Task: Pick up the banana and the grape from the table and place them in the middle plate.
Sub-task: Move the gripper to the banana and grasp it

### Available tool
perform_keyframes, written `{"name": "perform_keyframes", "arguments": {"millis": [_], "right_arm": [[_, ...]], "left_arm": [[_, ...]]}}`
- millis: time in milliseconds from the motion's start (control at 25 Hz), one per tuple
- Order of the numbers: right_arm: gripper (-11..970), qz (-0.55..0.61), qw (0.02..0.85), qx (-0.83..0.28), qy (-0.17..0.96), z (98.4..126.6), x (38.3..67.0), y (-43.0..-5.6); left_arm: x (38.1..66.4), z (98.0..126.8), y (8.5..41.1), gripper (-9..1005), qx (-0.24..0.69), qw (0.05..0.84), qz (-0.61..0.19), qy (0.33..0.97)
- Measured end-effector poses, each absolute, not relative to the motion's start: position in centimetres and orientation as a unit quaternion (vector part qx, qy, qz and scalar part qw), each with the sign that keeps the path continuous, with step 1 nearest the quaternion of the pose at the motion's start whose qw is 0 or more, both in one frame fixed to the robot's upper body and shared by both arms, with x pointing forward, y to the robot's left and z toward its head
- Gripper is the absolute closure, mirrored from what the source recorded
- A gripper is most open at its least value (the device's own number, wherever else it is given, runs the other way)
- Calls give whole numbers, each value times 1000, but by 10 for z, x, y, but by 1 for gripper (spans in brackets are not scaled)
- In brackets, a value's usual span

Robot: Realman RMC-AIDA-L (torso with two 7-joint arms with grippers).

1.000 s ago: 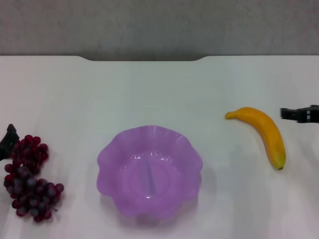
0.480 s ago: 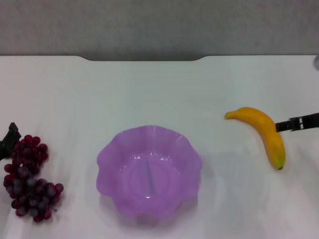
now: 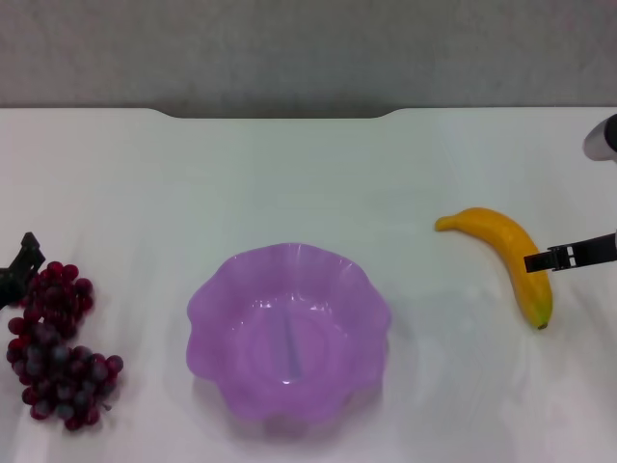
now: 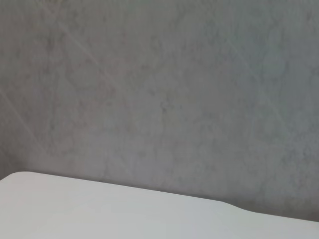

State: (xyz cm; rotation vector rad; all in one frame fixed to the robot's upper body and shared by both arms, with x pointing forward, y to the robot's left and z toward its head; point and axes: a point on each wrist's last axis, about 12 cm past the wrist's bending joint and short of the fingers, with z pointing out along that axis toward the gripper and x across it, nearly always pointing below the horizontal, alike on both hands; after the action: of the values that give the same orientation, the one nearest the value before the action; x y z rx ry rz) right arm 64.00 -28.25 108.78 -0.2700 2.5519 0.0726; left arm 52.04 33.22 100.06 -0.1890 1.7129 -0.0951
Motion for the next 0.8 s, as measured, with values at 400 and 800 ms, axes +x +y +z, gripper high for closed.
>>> {"name": "perform_keyframes", "arguments": {"millis": [400,800], "right_arm": [[71,15,289,-118,950,1072,638,-276],[71,22,311,-130,941,1062,636,-264]], "left_arm": [[521,1001,332,110,-82,650,-42,754],[520,1000,332,110,-82,650,-42,755]]}}
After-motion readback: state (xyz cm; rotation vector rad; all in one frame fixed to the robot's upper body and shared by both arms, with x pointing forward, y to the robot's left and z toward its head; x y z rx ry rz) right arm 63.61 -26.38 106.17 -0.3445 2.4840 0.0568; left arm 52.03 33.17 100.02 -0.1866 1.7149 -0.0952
